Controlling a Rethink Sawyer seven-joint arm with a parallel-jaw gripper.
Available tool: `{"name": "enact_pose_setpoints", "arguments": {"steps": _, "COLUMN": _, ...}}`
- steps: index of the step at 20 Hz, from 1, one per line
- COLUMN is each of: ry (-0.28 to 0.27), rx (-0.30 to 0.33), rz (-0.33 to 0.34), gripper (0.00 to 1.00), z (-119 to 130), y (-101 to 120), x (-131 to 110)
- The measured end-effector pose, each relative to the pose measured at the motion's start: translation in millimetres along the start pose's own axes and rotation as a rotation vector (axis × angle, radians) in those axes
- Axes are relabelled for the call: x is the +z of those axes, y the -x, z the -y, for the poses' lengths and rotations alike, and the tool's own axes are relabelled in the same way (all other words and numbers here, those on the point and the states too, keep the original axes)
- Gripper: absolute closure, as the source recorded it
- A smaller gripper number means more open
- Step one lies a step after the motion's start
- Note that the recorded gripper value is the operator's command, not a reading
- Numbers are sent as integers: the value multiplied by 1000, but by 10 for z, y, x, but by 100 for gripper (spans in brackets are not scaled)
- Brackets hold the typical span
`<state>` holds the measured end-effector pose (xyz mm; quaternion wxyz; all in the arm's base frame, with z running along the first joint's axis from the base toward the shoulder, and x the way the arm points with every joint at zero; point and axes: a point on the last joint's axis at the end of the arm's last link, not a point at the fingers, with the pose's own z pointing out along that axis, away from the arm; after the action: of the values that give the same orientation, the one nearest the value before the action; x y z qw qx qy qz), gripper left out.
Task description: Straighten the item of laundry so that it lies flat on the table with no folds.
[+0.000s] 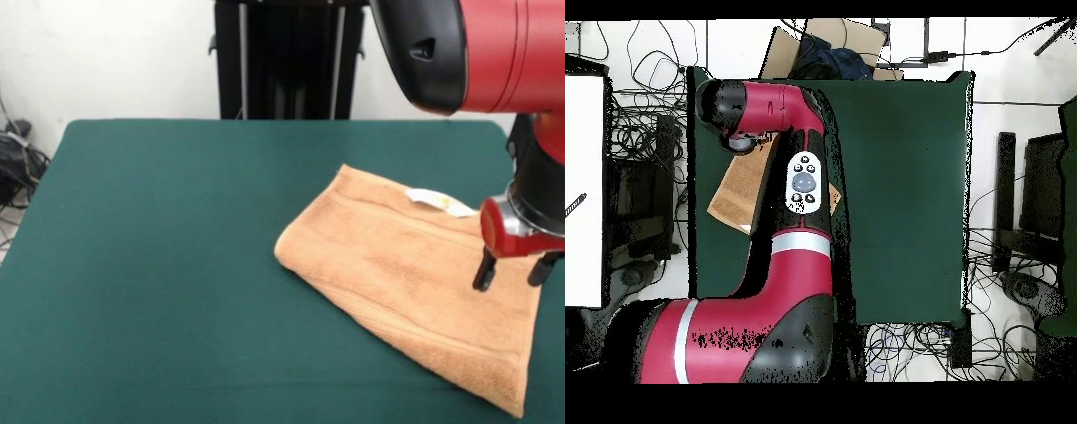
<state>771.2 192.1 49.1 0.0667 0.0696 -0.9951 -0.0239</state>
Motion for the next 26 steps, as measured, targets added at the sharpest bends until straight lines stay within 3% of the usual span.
{"name": "enact_pose_setpoints", "arguments": {"steps": 5, "ry": -5, "rx": 7, "rz": 32, "gripper": 0, "z": 31, "y": -37, "x": -92}}
{"name": "enact_pose_setpoints", "arguments": {"steps": 13, "ry": -11, "rx": 51, "rz": 63, "gripper": 0, "z": 298, "y": -248, "x": -172}}
{"name": "enact_pose_setpoints", "arguments": {"steps": 26, "ry": 10, "rx": 135, "rz": 69, "gripper": 0, "z": 835, "y": -436, "x": 30}}
